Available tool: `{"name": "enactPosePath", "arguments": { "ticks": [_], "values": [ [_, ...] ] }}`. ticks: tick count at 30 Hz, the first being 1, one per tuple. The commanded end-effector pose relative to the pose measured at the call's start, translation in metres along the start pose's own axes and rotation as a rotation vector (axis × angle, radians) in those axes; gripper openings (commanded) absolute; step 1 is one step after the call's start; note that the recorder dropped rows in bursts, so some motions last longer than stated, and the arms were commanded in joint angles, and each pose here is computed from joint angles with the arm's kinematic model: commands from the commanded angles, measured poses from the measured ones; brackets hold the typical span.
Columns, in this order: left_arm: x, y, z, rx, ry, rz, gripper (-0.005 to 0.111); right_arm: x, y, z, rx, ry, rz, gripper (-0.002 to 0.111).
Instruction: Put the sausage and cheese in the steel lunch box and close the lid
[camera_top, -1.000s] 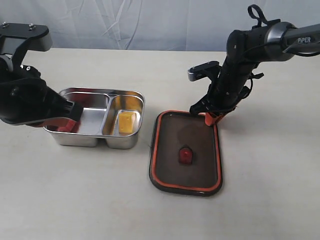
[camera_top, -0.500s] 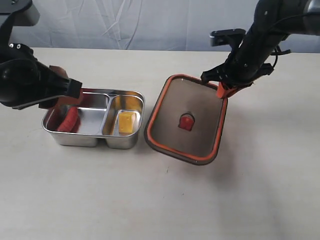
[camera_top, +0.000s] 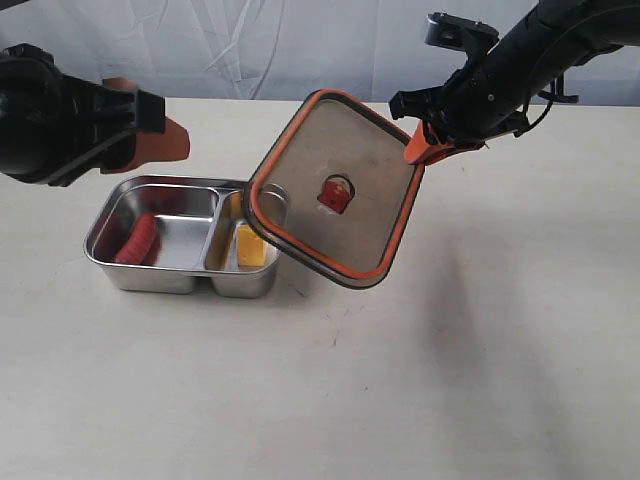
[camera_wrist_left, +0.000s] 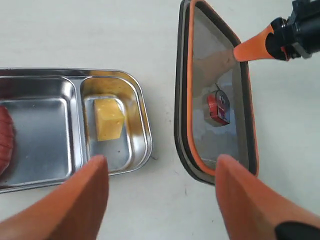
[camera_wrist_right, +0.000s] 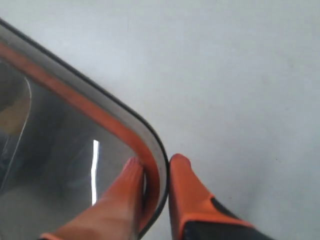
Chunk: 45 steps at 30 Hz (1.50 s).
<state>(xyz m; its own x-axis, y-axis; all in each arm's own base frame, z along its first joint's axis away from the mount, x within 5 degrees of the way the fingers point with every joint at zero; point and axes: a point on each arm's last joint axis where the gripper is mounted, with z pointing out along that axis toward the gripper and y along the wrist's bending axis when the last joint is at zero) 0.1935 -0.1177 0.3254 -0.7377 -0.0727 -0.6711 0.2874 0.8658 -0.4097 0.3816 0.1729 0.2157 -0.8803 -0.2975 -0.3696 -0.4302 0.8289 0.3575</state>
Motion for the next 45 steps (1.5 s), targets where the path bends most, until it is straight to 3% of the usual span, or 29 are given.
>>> {"name": "enactPosePath", "arguments": {
  "ticks": [1, 6, 14, 23, 27, 36, 45],
  "values": [
    [0.004, 0.003, 0.003, 0.017, -0.027, -0.123, 0.06, -0.004, 0.004, -0.011, -0.02, -0.044, 0.005, -0.001],
    [0.005, 0.004, 0.007, 0.074, -0.068, -0.257, 0.06, -0.006, 0.006, -0.015, -0.021, -0.075, 0.009, -0.001],
    [0.002, -0.004, 0.006, 0.192, -0.079, -0.268, 0.06, -0.009, 0.016, -0.016, -0.132, -0.109, 0.024, -0.001],
    [0.002, -0.003, 0.01, 0.183, -0.067, -0.262, 0.06, -0.009, 0.024, -0.017, -0.219, -0.108, 0.014, -0.001],
    [0.003, -0.002, 0.014, 0.177, -0.06, -0.268, 0.06, -0.01, 0.033, -0.02, -0.323, -0.122, -0.007, -0.001],
    [0.001, -0.002, 0.014, 0.176, -0.076, -0.272, 0.06, -0.01, 0.038, -0.021, -0.367, -0.121, -0.015, -0.001],
    [0.003, -0.004, 0.014, 0.196, -0.054, -0.275, 0.06, -0.011, 0.062, -0.011, -0.361, -0.154, -0.058, -0.001]
  ]
}}
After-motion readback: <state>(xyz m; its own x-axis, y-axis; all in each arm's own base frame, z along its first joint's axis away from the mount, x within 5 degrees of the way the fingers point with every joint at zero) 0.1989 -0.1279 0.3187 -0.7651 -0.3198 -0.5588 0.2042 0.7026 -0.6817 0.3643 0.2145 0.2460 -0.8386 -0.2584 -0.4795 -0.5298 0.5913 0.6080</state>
